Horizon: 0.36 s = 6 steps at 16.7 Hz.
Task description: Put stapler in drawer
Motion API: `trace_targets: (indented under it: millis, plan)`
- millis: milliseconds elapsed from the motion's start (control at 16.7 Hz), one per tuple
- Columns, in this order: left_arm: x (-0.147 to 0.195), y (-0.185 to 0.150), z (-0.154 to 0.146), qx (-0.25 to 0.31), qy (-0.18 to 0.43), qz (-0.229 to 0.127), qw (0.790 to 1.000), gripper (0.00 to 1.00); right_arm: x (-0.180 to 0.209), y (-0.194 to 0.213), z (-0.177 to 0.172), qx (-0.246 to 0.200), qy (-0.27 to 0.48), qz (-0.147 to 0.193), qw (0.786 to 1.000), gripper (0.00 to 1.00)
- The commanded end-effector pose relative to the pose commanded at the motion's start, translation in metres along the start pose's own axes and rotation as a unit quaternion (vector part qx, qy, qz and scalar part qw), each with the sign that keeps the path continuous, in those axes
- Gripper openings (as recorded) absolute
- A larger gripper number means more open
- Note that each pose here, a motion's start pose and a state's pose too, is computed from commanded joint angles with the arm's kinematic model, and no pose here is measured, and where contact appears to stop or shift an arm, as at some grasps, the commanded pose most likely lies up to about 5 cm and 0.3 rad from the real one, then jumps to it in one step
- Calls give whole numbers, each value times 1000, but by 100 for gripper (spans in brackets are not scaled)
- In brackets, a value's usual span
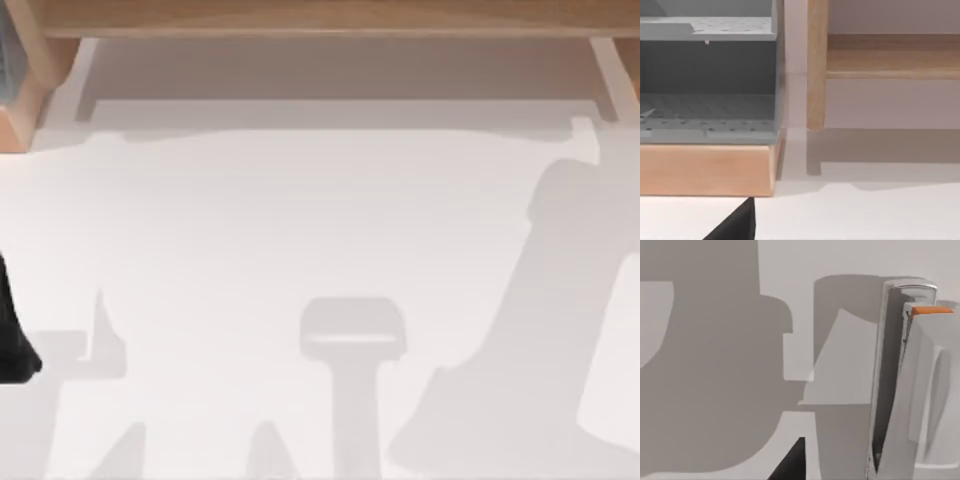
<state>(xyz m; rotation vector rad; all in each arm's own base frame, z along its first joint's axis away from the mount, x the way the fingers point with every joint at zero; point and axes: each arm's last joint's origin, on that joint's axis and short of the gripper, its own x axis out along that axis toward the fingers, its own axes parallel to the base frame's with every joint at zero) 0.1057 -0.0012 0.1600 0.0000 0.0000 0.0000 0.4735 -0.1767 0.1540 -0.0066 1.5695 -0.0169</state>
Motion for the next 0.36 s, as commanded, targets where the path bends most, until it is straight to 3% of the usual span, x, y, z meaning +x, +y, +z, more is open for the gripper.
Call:
trace_targets:
  millis: [360]
  plan:
    - [0,0,0,0,0,0,1000,100,0,0,0,0,0,0,1000,100]
